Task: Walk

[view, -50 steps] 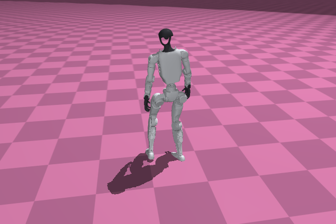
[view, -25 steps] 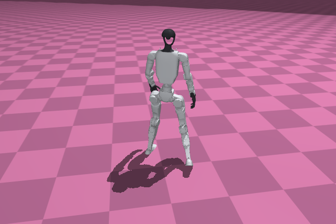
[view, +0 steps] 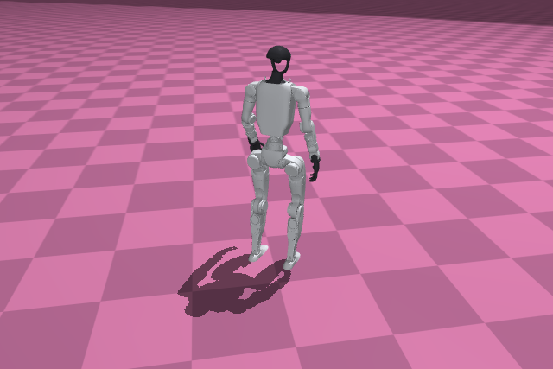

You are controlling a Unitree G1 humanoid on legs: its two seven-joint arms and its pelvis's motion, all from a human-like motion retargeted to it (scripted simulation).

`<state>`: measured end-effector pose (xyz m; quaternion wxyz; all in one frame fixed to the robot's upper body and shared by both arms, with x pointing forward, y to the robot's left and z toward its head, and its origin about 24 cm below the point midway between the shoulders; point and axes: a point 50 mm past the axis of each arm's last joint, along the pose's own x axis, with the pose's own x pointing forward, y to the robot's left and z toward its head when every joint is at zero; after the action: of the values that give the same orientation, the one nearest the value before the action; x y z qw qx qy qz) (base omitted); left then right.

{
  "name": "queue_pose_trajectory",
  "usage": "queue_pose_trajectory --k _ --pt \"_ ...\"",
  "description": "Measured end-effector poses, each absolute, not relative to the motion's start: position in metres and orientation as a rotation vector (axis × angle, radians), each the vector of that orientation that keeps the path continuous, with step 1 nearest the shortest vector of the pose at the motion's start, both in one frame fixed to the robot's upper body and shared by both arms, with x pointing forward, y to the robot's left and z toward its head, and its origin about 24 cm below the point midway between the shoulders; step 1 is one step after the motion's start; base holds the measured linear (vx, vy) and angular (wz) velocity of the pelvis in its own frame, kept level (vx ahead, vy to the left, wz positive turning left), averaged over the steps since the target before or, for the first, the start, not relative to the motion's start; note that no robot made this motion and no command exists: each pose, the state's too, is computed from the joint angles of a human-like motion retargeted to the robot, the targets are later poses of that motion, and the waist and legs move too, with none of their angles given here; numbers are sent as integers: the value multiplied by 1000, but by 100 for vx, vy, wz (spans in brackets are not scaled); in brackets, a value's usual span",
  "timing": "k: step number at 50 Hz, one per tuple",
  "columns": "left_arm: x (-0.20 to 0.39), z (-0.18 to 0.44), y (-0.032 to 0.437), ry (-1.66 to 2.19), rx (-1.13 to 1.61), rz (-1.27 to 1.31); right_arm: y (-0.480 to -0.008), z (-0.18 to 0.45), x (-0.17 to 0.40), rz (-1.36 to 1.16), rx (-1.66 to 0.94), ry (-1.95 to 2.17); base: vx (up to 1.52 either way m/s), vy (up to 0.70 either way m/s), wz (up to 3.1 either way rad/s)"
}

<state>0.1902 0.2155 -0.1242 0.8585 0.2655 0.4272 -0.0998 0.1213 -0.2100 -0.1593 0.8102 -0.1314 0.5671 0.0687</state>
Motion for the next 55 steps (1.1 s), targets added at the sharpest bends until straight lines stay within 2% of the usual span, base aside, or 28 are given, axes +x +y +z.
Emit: queue_pose_trajectory --k 18,55 --pt "127 -156 201 1103 523 -264 -202 -152 147 215 -365 1121 2 0 -5" --pt "121 -160 192 1115 532 -317 -209 -152 143 204 -399 1129 0 0 0"
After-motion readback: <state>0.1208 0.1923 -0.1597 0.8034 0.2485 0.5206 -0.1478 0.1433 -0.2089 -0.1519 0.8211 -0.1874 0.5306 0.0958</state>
